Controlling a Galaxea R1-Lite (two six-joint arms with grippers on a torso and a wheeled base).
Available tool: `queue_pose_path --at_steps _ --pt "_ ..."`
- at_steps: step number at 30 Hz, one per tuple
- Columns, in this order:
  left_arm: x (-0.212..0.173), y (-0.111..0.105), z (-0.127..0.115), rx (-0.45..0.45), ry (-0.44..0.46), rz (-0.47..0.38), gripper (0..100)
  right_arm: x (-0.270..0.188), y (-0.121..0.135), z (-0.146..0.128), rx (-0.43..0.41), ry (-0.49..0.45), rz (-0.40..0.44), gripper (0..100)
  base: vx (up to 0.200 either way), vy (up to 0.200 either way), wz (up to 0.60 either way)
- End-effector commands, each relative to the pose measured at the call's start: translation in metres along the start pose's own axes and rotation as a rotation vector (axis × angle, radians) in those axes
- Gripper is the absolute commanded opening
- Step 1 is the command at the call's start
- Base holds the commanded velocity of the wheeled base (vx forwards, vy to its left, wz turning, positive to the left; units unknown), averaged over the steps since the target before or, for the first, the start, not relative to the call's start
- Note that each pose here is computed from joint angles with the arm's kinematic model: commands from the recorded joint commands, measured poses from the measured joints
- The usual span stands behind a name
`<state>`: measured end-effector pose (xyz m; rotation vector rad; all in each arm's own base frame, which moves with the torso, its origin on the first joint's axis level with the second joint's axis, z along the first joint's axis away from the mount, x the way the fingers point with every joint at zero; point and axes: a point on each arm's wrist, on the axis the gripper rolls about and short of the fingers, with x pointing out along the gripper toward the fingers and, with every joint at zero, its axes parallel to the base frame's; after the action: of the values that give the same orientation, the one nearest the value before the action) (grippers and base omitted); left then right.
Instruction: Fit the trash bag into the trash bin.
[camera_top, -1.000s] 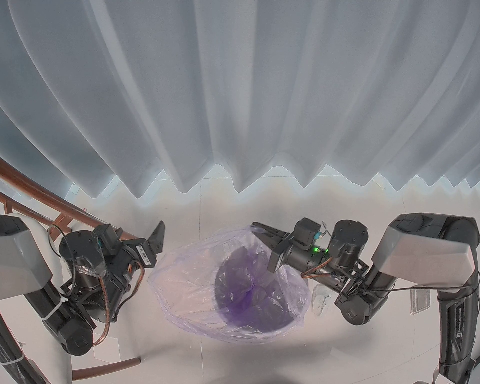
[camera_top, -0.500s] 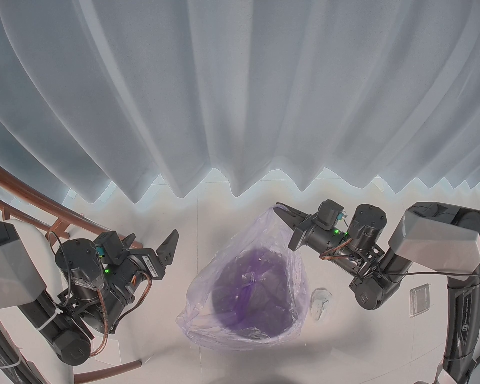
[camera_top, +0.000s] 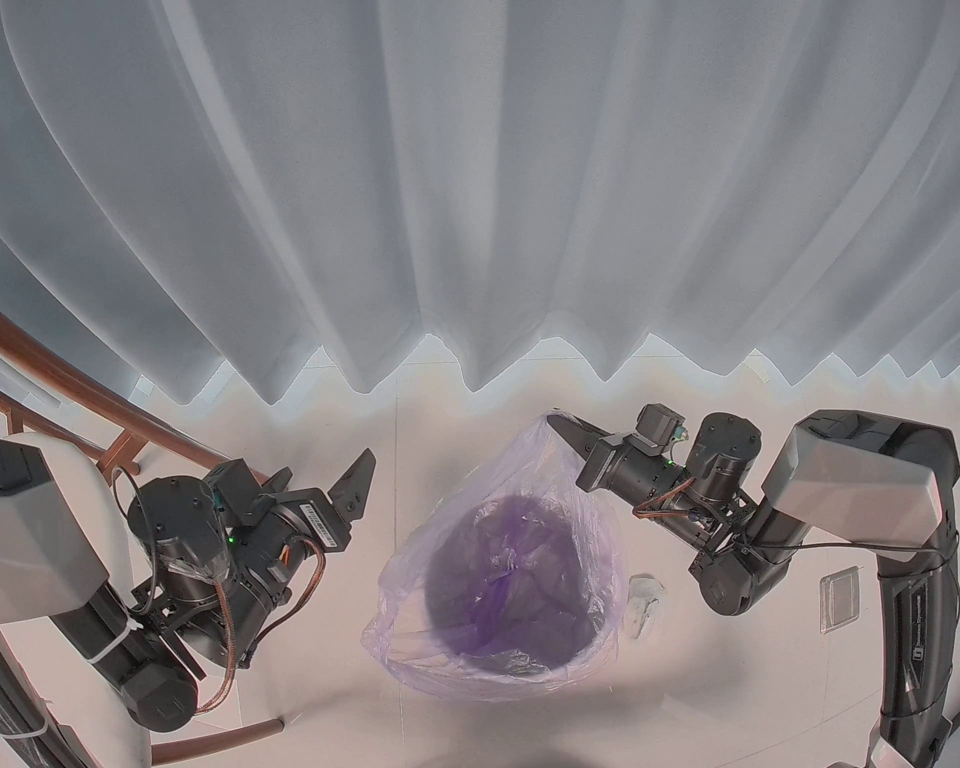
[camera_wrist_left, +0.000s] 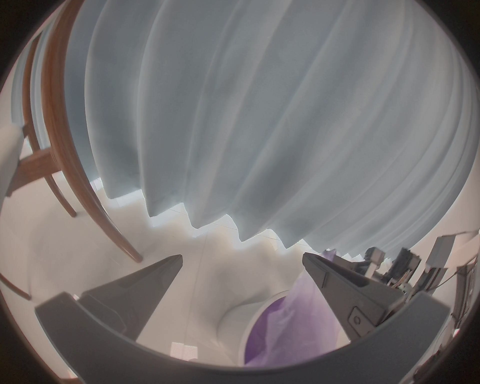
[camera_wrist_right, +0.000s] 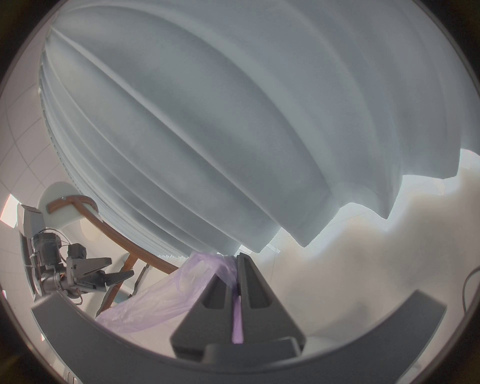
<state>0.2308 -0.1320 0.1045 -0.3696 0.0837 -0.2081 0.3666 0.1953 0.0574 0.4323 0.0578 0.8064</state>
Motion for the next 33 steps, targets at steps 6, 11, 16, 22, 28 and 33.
queue_pose_path --at_steps 6,11,16,22,28,33 --pt "-0.004 -0.004 -0.024 -0.014 0.095 -0.014 100 -0.003 -0.036 -0.013 0.125 0.004 -0.071 0 0.0 0.0 0.0" --pt "-0.012 -0.003 -0.029 0.032 0.133 -0.021 100 -0.009 -0.047 -0.011 0.142 -0.003 -0.101 0 0.0 0.0 0.0" --pt "-0.026 0.002 -0.036 0.098 0.186 -0.014 100 -0.011 -0.052 -0.019 0.15 0.014 -0.117 0 0.0 0.0 0.0" --pt "-0.022 -0.014 -0.017 0.064 0.085 -0.057 100 -0.01 -0.057 -0.029 0.159 0.031 -0.127 0 0.0 0.0 0.0" --pt "-0.021 -0.023 0.003 0.03 -0.008 -0.085 100 -0.013 -0.065 -0.04 0.17 0.053 -0.148 0 0.0 0.0 0.0" --pt "-0.025 -0.026 0.015 0.031 -0.053 -0.11 100 -0.016 -0.059 -0.029 0.197 0.033 -0.148 100 0.0 0.0 0.0"
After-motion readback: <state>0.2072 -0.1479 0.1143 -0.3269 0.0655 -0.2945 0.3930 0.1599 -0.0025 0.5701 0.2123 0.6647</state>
